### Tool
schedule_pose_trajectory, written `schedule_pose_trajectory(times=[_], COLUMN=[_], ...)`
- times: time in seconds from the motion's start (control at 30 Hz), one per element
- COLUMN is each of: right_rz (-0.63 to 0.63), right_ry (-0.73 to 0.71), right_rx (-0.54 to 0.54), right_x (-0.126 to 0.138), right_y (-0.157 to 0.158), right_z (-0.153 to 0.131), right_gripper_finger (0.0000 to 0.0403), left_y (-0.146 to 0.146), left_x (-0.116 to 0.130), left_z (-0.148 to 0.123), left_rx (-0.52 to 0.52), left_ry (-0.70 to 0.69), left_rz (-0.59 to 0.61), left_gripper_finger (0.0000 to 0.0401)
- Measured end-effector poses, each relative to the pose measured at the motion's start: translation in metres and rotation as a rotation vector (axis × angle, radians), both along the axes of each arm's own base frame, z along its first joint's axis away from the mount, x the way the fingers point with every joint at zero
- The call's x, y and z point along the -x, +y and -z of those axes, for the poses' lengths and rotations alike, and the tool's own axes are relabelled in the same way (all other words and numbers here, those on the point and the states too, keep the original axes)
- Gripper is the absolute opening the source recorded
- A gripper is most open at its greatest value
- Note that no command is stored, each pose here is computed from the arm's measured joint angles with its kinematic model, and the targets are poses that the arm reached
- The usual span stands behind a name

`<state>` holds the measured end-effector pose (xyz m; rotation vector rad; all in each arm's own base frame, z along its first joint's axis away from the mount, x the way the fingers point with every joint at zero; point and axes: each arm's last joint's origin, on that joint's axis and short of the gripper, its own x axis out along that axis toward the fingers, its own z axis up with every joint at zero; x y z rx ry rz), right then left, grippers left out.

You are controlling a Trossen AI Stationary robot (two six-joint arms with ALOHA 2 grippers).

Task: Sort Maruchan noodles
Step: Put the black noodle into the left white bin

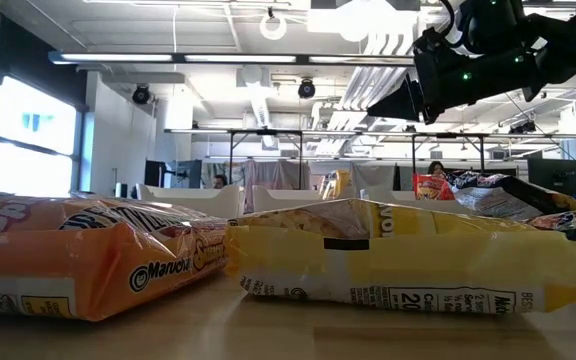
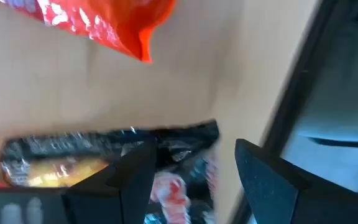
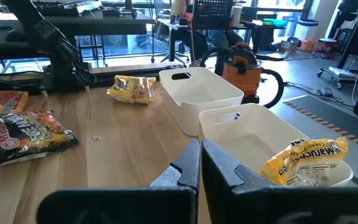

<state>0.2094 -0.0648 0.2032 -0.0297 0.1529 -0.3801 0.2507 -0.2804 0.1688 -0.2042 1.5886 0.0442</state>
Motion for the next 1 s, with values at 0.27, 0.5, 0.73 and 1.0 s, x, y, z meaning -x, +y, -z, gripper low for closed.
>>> schedule_pose_trajectory(times=[0.27, 0.5, 0.73, 1.0], right_rz=[0.000, 0.000, 0.000, -0.027], right_ry=[-0.002, -0.003, -0.004, -0.019], right_rx=[0.001, 0.000, -0.001, -0.043], right_x=[0.000, 0.000, 0.000, 0.000], right_y=[0.000, 0.000, 0.000, 0.001], right_z=[0.000, 0.000, 0.000, 0.000], right_gripper_finger=[0.0000, 0.0000, 0.0000, 0.0008], left_y=[-0.005, -0.005, 0.015, 0.062], left_x=[-0.001, -0.001, 0.003, 0.015], left_z=[0.018, 0.024, -0.011, -0.061], left_rx=[-0.080, -0.099, -0.212, -0.197], left_ry=[0.018, 0.042, -0.053, -0.445], left_rz=[0.065, 0.099, 0.057, -0.127], left_gripper_finger=[0.0207, 0.0120, 0.0009, 0.0001])
